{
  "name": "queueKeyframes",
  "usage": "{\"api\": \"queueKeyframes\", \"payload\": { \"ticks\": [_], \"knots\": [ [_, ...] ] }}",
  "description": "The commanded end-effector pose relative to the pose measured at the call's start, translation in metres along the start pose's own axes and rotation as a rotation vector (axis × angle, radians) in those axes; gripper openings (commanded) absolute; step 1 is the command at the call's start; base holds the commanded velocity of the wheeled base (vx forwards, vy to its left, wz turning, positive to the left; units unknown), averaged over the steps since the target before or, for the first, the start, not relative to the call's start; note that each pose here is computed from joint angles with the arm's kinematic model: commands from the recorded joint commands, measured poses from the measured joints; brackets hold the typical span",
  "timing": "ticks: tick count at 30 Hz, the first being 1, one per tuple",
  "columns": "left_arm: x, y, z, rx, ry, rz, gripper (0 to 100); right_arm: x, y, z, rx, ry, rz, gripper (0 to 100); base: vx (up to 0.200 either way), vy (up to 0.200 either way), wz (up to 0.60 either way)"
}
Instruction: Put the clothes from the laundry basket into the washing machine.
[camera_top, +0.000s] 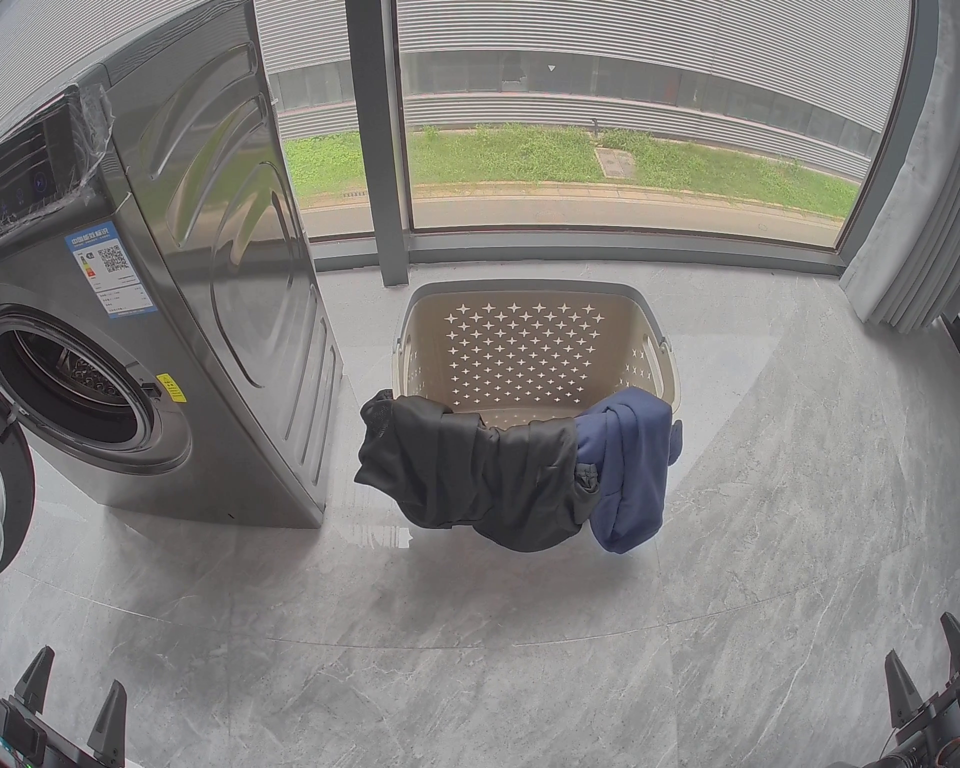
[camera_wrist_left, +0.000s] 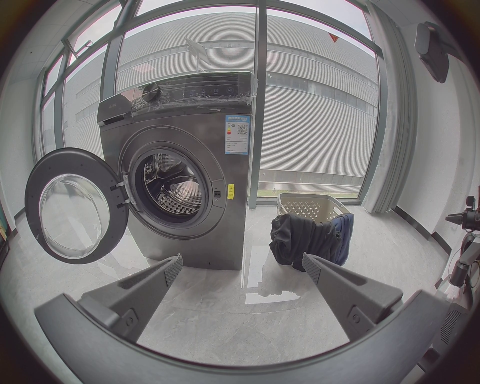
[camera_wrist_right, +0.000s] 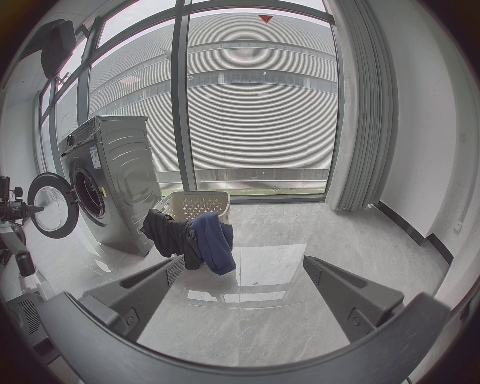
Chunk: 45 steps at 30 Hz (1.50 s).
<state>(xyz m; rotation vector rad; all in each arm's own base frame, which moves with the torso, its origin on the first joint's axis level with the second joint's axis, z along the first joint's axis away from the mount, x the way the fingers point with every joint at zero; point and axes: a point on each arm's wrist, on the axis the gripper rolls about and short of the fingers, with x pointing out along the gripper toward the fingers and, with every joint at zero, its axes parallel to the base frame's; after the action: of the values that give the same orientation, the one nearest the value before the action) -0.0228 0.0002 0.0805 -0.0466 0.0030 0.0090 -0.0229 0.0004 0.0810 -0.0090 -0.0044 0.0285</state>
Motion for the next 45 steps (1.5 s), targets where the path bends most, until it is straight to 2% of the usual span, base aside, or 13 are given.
{"api": "queueKeyframes", "payload": {
  "ticks": [1,8,14,23,32,45],
  "knots": [
    [0.0001,0.0002,-0.0043,-0.001,0.001,0.000,100,-0.0001,0.0000,-0.0048,0.000,0.000,0.001,100,0.000,0.000,0.00],
    [0.0002,0.0002,-0.0043,0.001,0.003,0.000,100,-0.0001,0.0000,-0.0048,0.000,0.000,-0.001,100,0.000,0.000,0.00],
    [0.0001,0.0002,-0.0043,-0.001,0.001,0.000,100,-0.0001,0.0000,-0.0048,0.000,0.000,0.001,100,0.200,0.000,0.00],
    [0.0001,0.0002,-0.0043,0.001,0.001,0.000,100,-0.0001,0.0000,-0.0048,0.000,0.000,0.001,100,0.000,0.000,0.00],
    [0.0001,0.0002,-0.0043,0.001,0.001,0.000,100,-0.0001,0.0000,-0.0048,0.000,0.000,0.001,100,0.000,-0.200,0.00],
    [0.0001,0.0002,-0.0043,0.001,0.001,0.000,100,0.0001,0.0000,-0.0052,0.000,0.001,0.001,100,0.015,0.000,0.00]
  ]
}}
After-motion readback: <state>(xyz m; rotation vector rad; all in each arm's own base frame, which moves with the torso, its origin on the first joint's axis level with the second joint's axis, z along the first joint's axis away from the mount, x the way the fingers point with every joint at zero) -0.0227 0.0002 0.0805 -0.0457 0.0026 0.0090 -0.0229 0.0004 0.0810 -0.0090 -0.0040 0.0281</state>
